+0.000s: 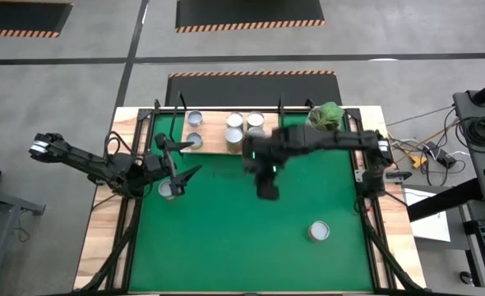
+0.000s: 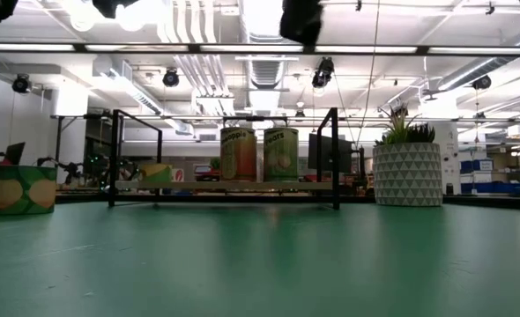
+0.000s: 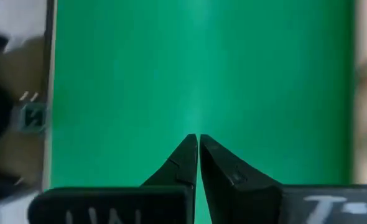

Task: Pick and place cans onto a shelf
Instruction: Put the canned tomato sauce on the shelf

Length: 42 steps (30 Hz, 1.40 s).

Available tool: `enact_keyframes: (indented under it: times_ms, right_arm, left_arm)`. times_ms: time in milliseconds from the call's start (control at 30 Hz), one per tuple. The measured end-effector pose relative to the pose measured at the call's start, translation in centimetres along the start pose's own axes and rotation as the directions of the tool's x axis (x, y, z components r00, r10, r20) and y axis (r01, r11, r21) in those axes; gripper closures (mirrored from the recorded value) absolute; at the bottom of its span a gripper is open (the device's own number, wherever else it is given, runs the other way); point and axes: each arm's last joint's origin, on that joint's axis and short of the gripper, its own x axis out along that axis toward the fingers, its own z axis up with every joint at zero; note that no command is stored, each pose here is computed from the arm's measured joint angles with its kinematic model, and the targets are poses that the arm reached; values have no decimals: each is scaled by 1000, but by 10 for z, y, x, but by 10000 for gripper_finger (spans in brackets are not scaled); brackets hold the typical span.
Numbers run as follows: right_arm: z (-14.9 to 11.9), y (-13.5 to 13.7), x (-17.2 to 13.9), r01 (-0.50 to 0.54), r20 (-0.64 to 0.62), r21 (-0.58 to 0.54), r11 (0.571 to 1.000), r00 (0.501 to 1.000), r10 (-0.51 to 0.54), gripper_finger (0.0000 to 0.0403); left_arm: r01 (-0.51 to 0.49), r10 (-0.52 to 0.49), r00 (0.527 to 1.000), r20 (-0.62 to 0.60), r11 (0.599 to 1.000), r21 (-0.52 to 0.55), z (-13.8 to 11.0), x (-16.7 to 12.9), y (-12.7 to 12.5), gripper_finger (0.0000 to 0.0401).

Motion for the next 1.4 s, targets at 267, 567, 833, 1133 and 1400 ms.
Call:
enact_keyframes:
  times_ms: [267,567,833,1133,1400]
  right_arm:
    - [-54,60,59,30,-324,200,979,945,37,394]
    - [-155,84,83,287,-521,460,840,854,-6,394]
    - [-199,77,58,388,-443,689,613,894,-67,379]
    - [-219,91,54,289,-338,804,519,941,-1,217]
    - [-228,105,79,402,-434,788,466,900,-42,55]
  left_arm:
    - [89,-86,996,36,993,-81,2,0,-3,81]
    - [94,-90,996,30,974,-204,1,0,-3,81]
    - [100,-101,995,9,964,-246,-2,0,-5,81]
    - [100,-102,995,7,959,-265,-2,0,-5,81]
    - [101,-102,995,8,959,-263,-2,0,-5,81]
